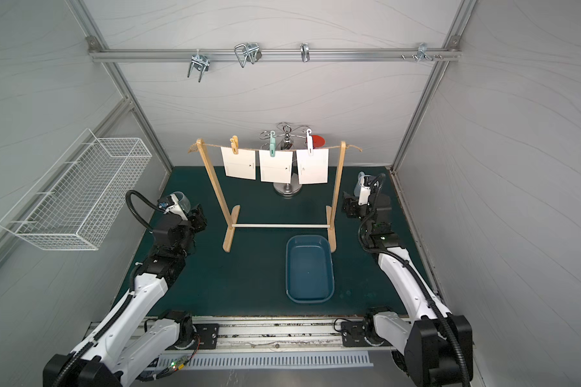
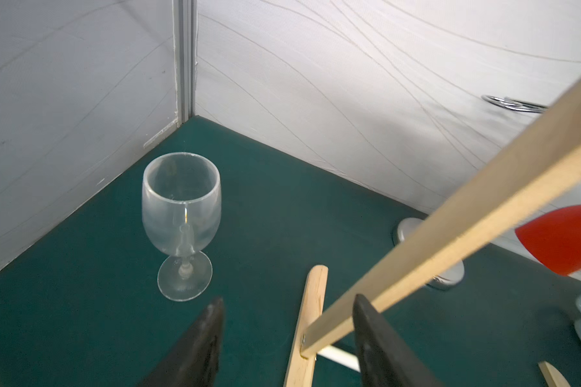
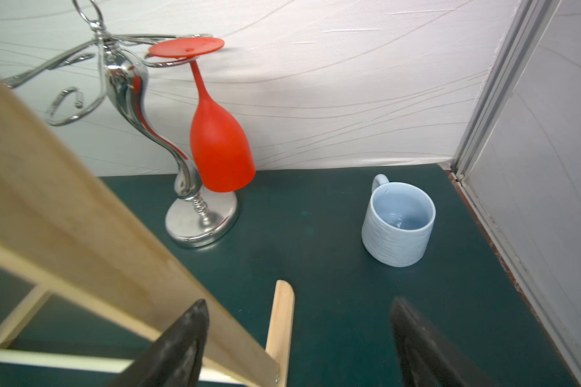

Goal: Remove the postcards from the strings
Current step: Pinch the postcard on the clothesline.

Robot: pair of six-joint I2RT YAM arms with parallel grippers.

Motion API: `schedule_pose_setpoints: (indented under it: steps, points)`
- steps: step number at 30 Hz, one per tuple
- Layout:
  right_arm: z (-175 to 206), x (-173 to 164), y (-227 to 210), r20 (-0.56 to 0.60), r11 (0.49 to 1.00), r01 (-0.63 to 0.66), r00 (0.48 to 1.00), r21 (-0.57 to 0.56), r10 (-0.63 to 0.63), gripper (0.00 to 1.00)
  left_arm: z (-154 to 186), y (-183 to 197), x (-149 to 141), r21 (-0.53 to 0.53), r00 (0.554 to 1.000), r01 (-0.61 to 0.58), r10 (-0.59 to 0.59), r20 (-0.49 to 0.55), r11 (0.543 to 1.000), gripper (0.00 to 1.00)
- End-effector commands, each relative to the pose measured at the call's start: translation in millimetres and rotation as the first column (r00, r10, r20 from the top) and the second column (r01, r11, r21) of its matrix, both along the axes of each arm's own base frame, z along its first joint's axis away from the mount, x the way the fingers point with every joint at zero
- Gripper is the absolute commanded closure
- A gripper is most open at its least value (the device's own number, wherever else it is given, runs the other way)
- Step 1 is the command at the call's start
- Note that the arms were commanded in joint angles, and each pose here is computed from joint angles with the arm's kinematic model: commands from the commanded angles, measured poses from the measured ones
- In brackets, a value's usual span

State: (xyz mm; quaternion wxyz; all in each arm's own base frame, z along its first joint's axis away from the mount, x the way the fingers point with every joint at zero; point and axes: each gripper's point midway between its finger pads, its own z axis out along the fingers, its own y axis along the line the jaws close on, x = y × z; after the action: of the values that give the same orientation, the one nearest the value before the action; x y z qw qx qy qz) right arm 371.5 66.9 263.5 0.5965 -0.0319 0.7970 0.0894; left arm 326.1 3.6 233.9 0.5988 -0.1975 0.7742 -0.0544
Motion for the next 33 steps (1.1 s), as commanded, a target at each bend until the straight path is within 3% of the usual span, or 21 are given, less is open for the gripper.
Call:
schedule_pose_setpoints:
  steps: [1,6,9,12,17,20,27,33]
  points:
    - [7,-19,10,-0.055,0.998,-0.049,0.997,0.05,0.052,0.15,4,-16,-20,-0.063,0.998,0.034,-0.037,-0.046,0.997,0.4]
    - [47,-36,17,-0.014,0.994,-0.091,0.996,0.058,0.092,0.15,28,-67,-38,-0.025,0.973,0.23,-0.231,-0.026,0.973,0.43]
    - [76,-47,16,0.012,0.993,-0.104,0.995,0.055,0.104,0.15,41,-111,-45,-0.003,0.919,0.394,-0.394,-0.034,0.919,0.45]
    - [105,-59,21,0.043,0.988,-0.143,0.989,0.055,0.141,0.14,58,-157,-54,0.069,0.839,0.544,-0.542,-0.046,0.837,0.46]
    - [145,-75,26,0.084,0.98,-0.187,0.98,0.075,0.18,0.14,87,-235,-65,0.11,0.634,0.772,-0.771,-0.066,0.625,0.47]
    - [167,-82,34,0.114,0.968,-0.238,0.967,0.083,0.228,0.14,103,-263,-61,0.105,0.555,0.828,-0.831,-0.018,0.551,0.47]
    - [223,-90,60,0.181,0.917,-0.39,0.911,0.086,0.37,0.13,138,-306,-41,0.16,0.452,0.878,-0.892,0.029,0.45,0.43]
    - [264,-87,74,0.237,0.885,-0.461,0.869,0.067,0.434,0.12,148,-335,-15,0.196,0.423,0.885,-0.905,0.036,0.421,0.41]
